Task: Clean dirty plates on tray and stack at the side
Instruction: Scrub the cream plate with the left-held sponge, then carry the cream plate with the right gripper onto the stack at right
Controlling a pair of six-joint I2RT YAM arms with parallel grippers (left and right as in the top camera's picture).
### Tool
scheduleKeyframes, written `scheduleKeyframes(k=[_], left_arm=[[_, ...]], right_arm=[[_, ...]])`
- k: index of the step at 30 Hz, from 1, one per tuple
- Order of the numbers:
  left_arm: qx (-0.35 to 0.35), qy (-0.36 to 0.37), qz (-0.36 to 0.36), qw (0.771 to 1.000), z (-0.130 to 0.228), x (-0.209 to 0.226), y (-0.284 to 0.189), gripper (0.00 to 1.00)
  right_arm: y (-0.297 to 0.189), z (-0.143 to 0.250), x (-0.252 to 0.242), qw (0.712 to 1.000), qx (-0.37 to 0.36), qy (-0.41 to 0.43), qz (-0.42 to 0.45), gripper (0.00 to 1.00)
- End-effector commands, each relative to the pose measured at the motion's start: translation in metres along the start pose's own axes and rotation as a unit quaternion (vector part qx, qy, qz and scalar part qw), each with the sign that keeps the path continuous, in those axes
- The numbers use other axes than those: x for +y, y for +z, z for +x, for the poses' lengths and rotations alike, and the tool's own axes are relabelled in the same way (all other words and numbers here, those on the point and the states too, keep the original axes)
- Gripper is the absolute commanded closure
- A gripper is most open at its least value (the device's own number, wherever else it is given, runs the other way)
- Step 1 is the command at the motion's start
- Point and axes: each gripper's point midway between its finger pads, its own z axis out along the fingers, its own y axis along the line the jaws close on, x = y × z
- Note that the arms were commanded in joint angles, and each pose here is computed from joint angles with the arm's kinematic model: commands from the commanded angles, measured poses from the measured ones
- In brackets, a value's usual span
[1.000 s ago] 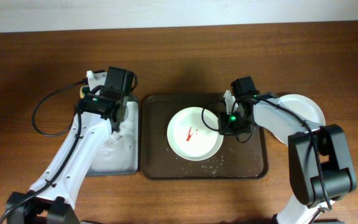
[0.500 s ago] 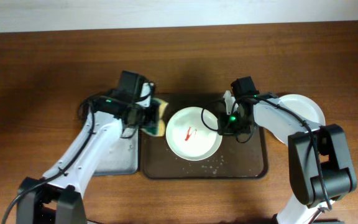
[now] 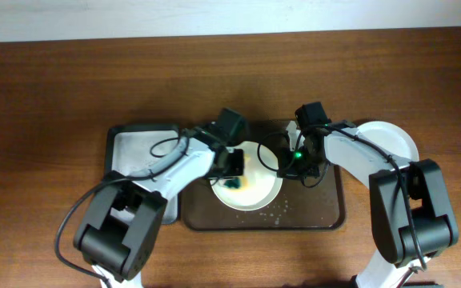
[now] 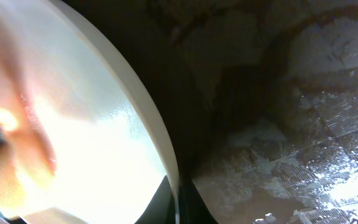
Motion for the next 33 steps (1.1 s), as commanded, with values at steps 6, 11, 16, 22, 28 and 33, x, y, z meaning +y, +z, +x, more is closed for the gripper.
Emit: scheduleKeyframes(k=[6,11,16,22,28,33], left_arm=[[-0.051,0.088,0.081,0.992,-0.031,-0.042,-0.044,1.0],[0.004,0.062,0.051,0.997,-0.009,-0.044,0.019,1.0],[0.054,0.009,-0.066,0.996,0.004,0.031,0.015,1.0],[-0.033,0.058,-0.02,0.998,-0.024,0.017,-0.064,1.0],[-0.075,-0.004,-0.035,0.997,-0.037,0.078,-0.125,1.0],[-0.054,-0.064,-0.091,0.992,-0.023,0.176,-0.104,1.0]], right_arm=[[-0.002,-0.001,-0.015,0.999,-0.008,0.018,0.041,0.96],[-0.002,0.0,-0.015,0.999,-0.006,0.019,0.041,0.96],[-0.002,0.0,-0.015,0.999,-0.004,0.019,0.042,0.96],[-0.002,-0.004,-0.014,0.999,-0.012,0.016,0.039,0.75],[-0.004,-0.002,-0.013,0.999,-0.01,0.005,0.039,0.96],[-0.065,-0.02,-0.003,0.991,-0.11,-0.035,0.074,0.96]])
